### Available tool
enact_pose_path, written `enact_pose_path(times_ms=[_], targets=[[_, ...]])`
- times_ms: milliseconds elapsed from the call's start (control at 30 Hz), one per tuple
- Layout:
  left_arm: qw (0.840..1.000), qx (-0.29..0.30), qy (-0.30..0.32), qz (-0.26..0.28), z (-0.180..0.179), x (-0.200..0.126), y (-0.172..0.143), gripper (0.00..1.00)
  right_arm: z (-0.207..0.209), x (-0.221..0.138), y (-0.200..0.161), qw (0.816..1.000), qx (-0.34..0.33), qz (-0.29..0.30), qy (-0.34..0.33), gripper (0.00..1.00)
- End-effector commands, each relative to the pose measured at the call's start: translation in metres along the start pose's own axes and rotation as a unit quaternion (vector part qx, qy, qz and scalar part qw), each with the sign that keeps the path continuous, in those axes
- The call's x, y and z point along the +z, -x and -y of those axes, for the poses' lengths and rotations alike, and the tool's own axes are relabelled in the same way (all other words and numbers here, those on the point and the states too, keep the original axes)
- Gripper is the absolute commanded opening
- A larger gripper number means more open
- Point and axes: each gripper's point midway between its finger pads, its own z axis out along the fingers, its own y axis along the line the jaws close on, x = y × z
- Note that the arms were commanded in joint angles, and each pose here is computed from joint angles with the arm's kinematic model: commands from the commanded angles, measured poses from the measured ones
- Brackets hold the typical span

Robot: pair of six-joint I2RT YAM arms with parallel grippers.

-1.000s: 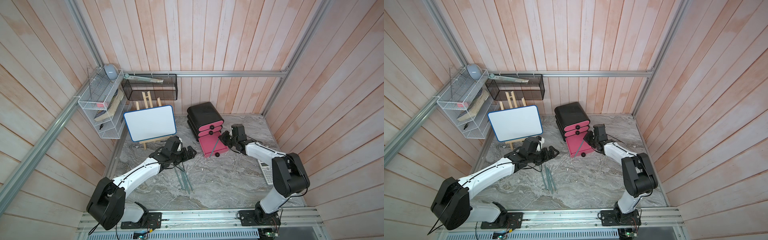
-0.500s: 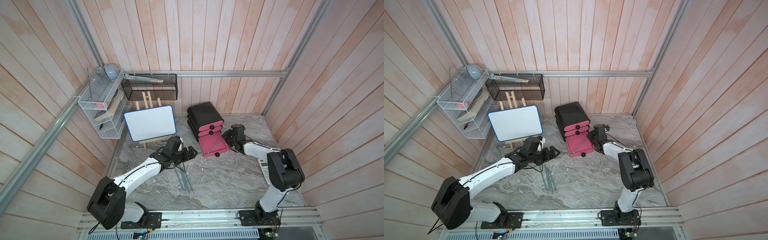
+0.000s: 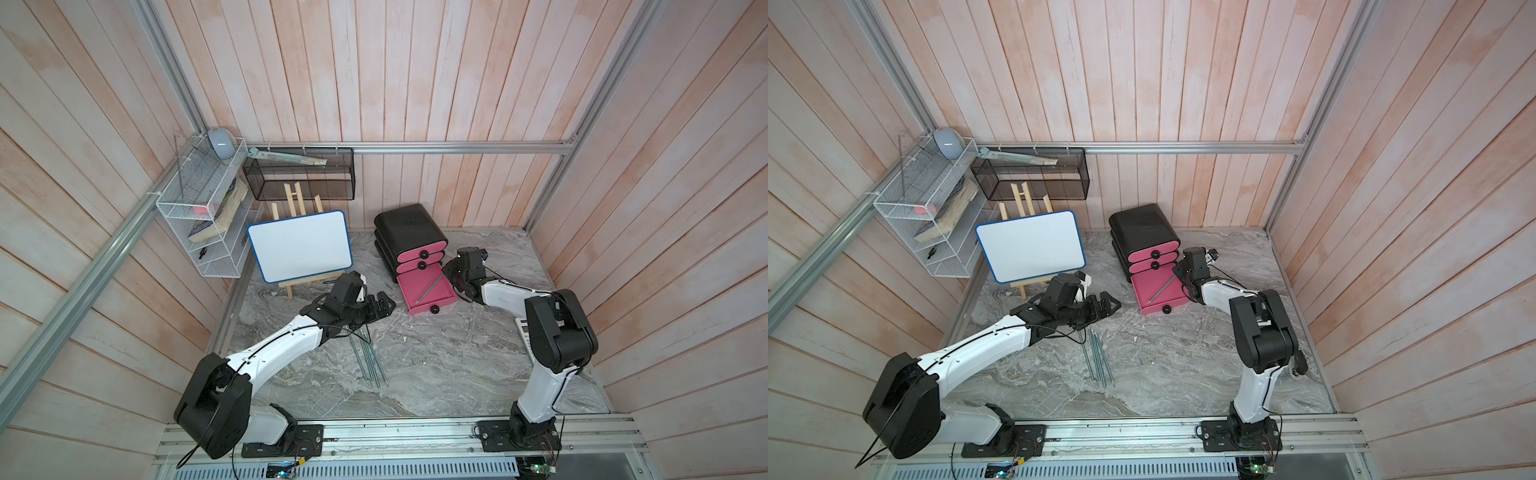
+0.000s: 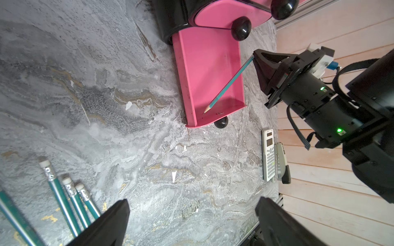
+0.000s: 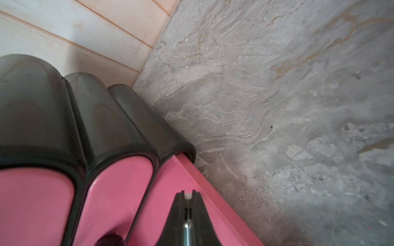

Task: Please place the pencils in the drawer according to their color
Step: Place the pencil in the drawer.

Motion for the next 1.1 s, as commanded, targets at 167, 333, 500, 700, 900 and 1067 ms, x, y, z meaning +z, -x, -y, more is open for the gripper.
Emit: enact_pose_path(times_ms=[167,333,500,700,900,1067], targets=[[1.000,0.000,-0.005,0.011,0.004,0.002,0.005,1.00,-0.021,0.009,-0.026,0.998,-0.056,-0.020,0.011,0.00],[1.000,0.000,-0.007,0.012,0.004,0.001,0.004,1.00,-0.026,0.009,-0.036,0.997,-0.068,-0.034,0.020,0.17],[1.000,0.000,-0.007,0.015,0.004,-0.001,0.005,1.00,-0.035,-0.003,-0.033,0.996,-0.079,-0.034,0.035,0.34],[1.000,0.001,0.000,0.026,0.001,-0.006,0.007,0.99,-0.054,-0.037,-0.027,0.993,-0.094,-0.031,0.070,0.36],[0.998,-0.011,0.028,0.050,-0.014,-0.018,0.010,1.00,-0.075,-0.076,-0.049,0.981,-0.155,-0.053,0.100,0.36],[0.995,-0.042,0.047,0.072,-0.038,-0.035,0.011,1.00,-0.084,-0.098,-0.098,0.962,-0.225,-0.105,0.115,0.36]])
